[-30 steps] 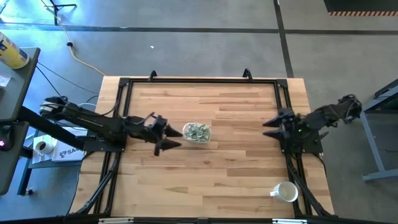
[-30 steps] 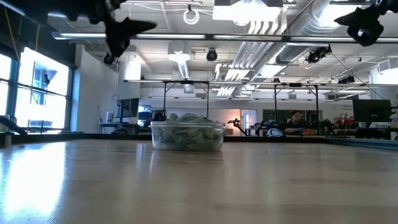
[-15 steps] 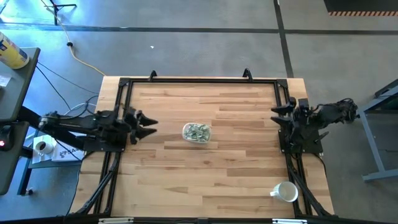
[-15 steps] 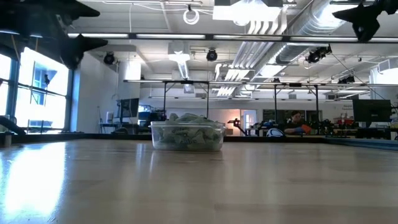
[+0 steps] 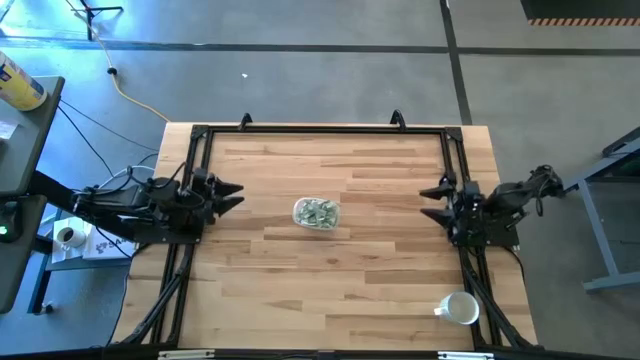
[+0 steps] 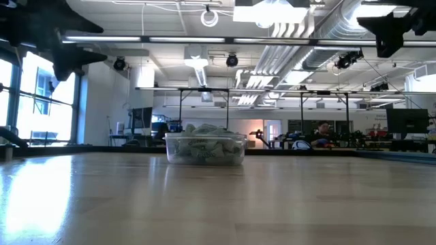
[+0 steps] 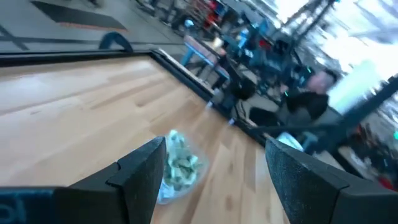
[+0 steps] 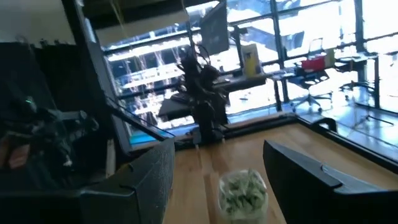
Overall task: Pick and place Stevia / Truvia into bins
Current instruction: Return to Home Position
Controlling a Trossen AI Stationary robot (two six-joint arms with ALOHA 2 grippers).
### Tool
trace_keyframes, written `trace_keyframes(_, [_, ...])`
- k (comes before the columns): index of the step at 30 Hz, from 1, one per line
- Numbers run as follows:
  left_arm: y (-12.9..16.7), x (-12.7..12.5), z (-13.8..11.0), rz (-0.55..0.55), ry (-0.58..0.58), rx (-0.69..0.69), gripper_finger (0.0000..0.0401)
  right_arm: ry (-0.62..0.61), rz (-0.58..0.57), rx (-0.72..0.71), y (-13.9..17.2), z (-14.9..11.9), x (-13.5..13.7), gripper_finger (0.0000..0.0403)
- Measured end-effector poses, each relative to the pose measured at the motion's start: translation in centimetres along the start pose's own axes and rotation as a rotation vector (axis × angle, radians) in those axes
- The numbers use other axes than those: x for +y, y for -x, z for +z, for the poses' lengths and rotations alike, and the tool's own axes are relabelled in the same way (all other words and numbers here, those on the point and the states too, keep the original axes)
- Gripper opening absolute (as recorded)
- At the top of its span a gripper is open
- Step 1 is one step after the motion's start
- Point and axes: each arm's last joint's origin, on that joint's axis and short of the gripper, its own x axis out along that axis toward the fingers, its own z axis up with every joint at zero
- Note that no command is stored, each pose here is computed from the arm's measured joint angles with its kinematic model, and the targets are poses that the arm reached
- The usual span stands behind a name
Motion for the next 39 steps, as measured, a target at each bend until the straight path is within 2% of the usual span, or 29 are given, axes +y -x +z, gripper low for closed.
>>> trace_keyframes(3, [0.0, 0.1, 0.1, 0.038, 0.006, -0.021, 0.0311, 0.014, -0.034, -0.017, -0.3, -1.1, -0.1, 0.0236])
trace_keyframes(9, [0.1, 0.3, 0.0, 0.078, 0.043, -0.039, 0.0309, 0.083, -0.062, -0.182, -0.9, -3.3, -0.6, 0.0236])
trace_keyframes(12, [0.1, 0.4, -0.1, 0.09, 0.06, -0.024, 0.0308, 0.086, -0.151, -0.158, -1.1, -3.5, -1.3, 0.0236])
trace_keyframes(15, [0.1, 0.5, -0.2, 0.097, 0.06, -0.016, 0.031, 0.093, -0.172, -0.166, -1.3, -3.4, -1.9, 0.0236])
trace_keyframes(20, [0.1, 0.6, -0.3, 0.105, 0.053, -0.012, 0.0312, 0.027, -0.129, -0.068, -1.7, -4.2, -2.8, 0.0236])
trace_keyframes(27, [0.1, 0.6, -0.3, 0.108, 0.048, -0.01, 0.0308, -0.044, 0.069, 0.032, -1.8, -4.6, -3.7, 0.0236])
trace_keyframes(29, [0.1, 0.7, -0.4, 0.124, 0.019, -0.006, 0.031, -0.067, 0.096, 0.063, -1.8, -4.7, -3.9, 0.0236])
trace_keyframes(34, [0.2, 1.4, -1.1, 0.218, -0.085, 0.052, 0.0312, -0.17, -0.028, 0.106, -1.8, -5.2, -4.7, 0.0236])
trace_keyframes(39, [0.4, 1.8, -1.6, 0.256, -0.112, 0.104, 0.0309, -0.161, -0.15, 0.08, -1.8, -5.3, -5.1, 0.0236])
